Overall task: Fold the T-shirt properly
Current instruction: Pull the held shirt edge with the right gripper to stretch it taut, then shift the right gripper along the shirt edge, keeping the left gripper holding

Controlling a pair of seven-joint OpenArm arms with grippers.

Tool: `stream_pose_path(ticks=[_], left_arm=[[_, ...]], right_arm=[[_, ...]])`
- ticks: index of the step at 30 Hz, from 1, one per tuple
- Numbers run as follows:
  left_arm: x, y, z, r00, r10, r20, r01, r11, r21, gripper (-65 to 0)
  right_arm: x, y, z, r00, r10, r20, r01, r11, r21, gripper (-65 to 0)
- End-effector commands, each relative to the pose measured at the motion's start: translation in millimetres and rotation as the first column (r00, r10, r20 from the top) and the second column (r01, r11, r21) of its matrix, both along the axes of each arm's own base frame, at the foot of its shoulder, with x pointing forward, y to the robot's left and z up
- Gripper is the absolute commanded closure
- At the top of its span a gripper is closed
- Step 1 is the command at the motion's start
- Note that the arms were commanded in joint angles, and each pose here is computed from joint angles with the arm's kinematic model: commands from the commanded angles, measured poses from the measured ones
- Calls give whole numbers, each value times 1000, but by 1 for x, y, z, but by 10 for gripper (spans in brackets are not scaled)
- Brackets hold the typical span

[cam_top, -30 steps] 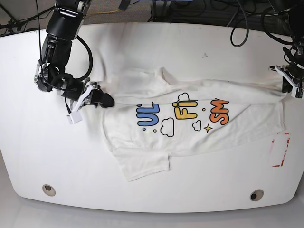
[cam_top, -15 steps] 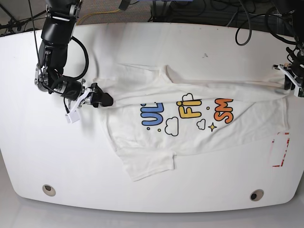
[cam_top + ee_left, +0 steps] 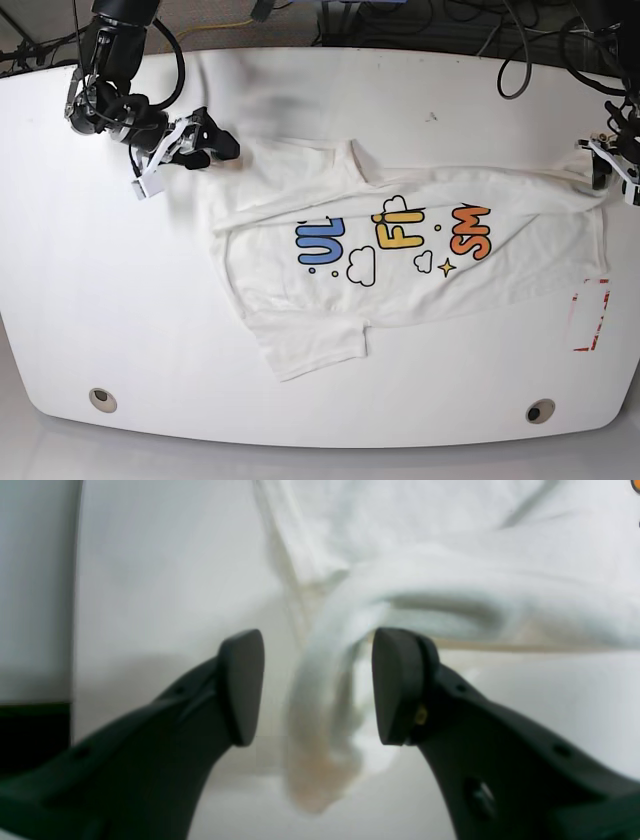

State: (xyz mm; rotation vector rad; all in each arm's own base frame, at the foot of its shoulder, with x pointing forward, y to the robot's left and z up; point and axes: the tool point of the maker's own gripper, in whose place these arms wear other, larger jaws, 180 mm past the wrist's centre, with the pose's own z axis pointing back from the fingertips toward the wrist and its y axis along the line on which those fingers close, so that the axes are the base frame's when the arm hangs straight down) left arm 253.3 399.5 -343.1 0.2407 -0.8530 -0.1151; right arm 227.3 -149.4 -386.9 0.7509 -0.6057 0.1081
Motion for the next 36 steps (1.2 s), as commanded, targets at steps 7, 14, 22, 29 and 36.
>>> stream_pose_path(ticks=[7, 14, 22, 29, 36], left_arm=[[12, 10, 28, 991, 45, 126, -41, 998, -37, -325], [10, 9, 27, 991, 45, 123, -41, 998, -38, -325], [4, 9, 22, 993, 48, 106, -44, 998, -40, -325], [4, 9, 22, 993, 47, 107, -43, 998, -39, -325], [5, 9, 23, 993, 47, 110, -43, 998, -39, -325]], right_arm=[[-3, 15, -12, 1000, -14, -13, 13, 999, -29, -441], [0, 45, -16, 1000, -9, -25, 9, 1000, 0, -439], [12, 65, -19, 1000, -9, -25, 8, 1000, -11, -438], [17, 81, -13, 999, 49, -3, -49, 999, -7, -341], [16, 84, -1, 996, 77, 40, -75, 997, -34, 0]])
